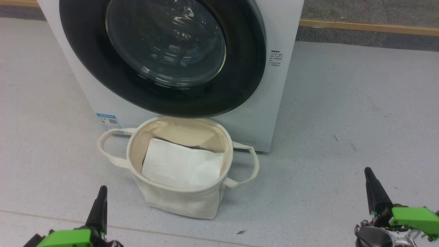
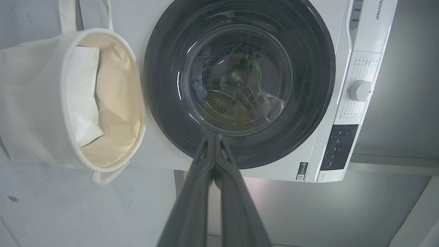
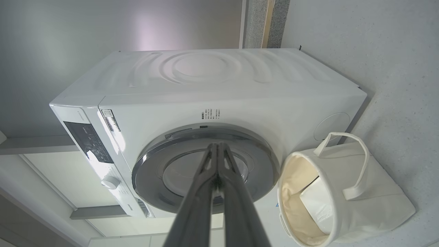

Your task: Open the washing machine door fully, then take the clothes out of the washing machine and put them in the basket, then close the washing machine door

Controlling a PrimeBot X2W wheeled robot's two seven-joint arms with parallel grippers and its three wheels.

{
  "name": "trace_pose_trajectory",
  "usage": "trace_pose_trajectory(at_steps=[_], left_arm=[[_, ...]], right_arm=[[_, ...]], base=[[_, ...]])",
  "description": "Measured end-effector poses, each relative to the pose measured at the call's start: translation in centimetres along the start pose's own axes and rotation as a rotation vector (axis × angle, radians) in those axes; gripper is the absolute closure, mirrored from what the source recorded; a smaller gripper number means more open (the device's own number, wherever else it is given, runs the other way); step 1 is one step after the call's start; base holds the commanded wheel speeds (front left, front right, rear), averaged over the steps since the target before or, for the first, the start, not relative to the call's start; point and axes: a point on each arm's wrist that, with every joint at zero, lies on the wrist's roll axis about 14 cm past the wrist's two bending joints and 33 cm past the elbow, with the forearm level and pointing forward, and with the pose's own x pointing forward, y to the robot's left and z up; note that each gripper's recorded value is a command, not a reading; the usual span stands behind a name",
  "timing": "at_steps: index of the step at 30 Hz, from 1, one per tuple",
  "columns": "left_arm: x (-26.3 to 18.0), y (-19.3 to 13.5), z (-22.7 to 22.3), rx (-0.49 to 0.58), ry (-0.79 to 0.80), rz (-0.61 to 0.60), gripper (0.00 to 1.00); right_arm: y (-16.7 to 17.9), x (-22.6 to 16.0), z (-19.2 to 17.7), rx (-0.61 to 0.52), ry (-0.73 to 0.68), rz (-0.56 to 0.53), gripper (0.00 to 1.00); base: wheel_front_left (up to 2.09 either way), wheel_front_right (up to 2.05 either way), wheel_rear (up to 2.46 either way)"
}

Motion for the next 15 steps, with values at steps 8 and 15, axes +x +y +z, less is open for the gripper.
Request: trace_pose_trajectory(at_steps=[8,15], left_arm=[[0.00,0.00,0.00,0.000,0.000,0.000,1.00],[0.00,0.00,0.00,0.000,0.000,0.000,1.00]], right_arm=[[0.00,0.00,0.00,0.000,0.000,0.000,1.00],[0.00,0.00,0.00,0.000,0.000,0.000,1.00]], base=[[0.00,0.00,0.00],[0.00,0.00,0.00]])
